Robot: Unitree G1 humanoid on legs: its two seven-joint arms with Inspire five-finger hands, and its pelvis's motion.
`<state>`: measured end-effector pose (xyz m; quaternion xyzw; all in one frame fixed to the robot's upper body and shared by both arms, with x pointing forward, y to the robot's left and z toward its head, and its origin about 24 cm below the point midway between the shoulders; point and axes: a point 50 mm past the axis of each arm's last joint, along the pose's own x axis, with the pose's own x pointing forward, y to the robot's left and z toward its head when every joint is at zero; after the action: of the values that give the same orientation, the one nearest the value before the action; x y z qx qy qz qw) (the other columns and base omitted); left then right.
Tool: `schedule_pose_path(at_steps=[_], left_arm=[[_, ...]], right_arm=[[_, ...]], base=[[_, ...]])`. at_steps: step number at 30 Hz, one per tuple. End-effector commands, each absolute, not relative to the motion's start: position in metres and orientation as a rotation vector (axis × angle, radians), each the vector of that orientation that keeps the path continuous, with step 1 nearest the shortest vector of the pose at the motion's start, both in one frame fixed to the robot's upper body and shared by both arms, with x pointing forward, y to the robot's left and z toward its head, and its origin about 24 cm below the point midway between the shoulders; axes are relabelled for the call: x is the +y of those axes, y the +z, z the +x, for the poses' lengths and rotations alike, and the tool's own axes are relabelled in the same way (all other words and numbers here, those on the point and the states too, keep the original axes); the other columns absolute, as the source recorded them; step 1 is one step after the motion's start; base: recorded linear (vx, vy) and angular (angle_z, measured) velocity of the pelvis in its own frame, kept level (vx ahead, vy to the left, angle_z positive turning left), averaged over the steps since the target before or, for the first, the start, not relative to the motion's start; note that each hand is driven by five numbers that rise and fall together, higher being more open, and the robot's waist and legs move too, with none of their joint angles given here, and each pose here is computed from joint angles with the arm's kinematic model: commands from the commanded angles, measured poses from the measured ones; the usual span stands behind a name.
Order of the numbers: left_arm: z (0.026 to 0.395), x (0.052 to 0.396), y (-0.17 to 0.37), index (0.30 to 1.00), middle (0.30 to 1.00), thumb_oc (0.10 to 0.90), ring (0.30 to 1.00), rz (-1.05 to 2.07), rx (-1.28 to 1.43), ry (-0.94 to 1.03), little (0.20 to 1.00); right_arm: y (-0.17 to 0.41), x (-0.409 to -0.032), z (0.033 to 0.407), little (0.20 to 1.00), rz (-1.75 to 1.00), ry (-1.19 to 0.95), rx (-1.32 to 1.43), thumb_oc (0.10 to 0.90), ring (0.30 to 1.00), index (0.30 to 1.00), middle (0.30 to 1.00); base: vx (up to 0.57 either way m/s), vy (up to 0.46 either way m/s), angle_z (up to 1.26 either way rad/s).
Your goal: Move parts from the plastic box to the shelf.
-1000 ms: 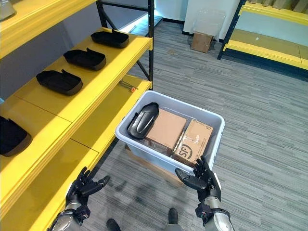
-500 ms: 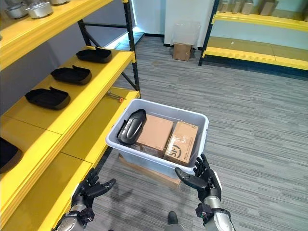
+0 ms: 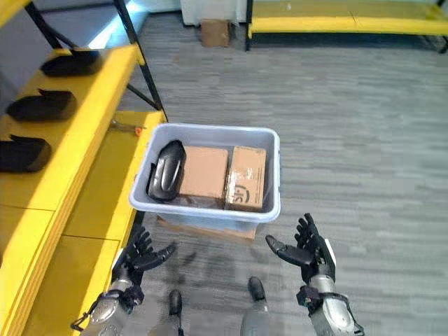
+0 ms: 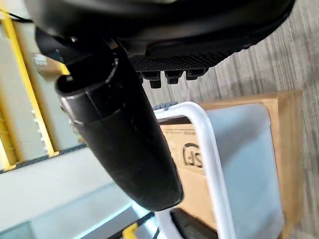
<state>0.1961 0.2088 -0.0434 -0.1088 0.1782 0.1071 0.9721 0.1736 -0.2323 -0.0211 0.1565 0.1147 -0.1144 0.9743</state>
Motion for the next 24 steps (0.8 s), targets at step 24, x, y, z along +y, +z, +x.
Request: schedule_pose_path(at_steps=[24], left_arm=[[0.229,0.224,0.02,1.0,1.0,0.9,1.0,-0.039,0.077,0.105,1.0]], right_arm=[[0.03,-0.21,0.212,1.0,0.381,-0.09,-0.045,0.9,1.0,1.0,1.0]], base=[[0.02,0.166,-0.26]])
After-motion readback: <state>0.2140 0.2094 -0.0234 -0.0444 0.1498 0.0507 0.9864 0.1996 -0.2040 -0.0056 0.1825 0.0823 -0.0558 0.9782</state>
